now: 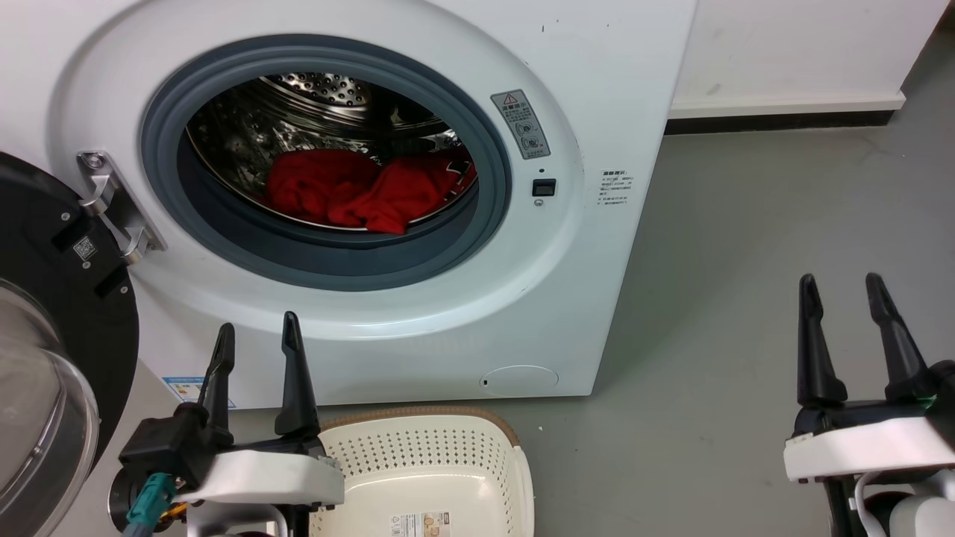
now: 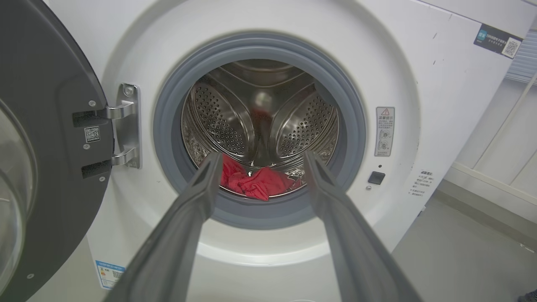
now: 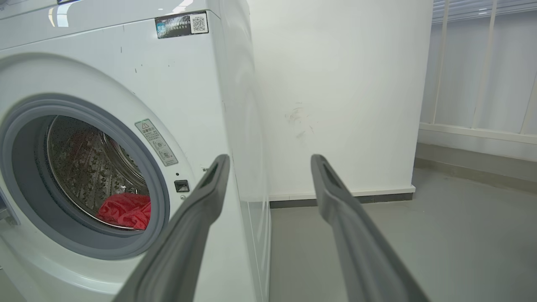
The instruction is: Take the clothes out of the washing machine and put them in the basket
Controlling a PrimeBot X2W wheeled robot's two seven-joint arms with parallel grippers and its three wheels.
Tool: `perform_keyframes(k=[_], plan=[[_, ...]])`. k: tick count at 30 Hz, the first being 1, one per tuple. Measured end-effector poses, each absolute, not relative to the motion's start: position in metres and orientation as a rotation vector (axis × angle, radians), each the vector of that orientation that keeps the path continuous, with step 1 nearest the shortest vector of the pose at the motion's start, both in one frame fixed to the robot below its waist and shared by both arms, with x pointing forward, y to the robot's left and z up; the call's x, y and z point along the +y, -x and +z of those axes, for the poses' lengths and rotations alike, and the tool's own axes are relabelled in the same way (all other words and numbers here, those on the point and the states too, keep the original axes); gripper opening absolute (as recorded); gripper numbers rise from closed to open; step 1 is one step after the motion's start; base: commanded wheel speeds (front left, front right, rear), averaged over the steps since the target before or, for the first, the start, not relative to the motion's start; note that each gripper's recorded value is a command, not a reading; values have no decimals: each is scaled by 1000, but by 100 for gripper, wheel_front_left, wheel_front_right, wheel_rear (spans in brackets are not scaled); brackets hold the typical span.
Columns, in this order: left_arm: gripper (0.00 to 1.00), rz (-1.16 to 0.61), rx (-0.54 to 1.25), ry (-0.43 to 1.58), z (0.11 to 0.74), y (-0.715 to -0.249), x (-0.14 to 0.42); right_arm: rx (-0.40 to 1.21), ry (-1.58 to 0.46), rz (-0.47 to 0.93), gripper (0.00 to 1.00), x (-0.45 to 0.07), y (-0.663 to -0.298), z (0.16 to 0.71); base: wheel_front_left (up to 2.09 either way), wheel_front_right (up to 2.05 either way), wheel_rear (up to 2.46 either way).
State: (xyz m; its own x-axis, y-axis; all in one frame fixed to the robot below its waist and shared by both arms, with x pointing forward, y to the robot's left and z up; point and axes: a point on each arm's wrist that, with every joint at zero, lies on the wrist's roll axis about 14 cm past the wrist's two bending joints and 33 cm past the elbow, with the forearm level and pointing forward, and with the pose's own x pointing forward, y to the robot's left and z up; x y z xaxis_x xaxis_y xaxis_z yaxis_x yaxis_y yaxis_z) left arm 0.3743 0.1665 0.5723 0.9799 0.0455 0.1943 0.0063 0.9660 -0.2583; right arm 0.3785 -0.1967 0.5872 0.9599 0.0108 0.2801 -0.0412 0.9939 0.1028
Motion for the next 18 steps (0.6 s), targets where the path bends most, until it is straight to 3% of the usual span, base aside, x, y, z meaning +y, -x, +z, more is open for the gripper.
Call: perform_keyframes(k=[9, 18], plan=[[100, 6, -197, 79, 564, -373, 157, -234, -15, 27, 100, -195, -376, 569, 0, 0, 0], [100, -14, -184, 45, 556, -373, 151, -233, 45, 41, 100, -190, -376, 566, 0, 0, 0]])
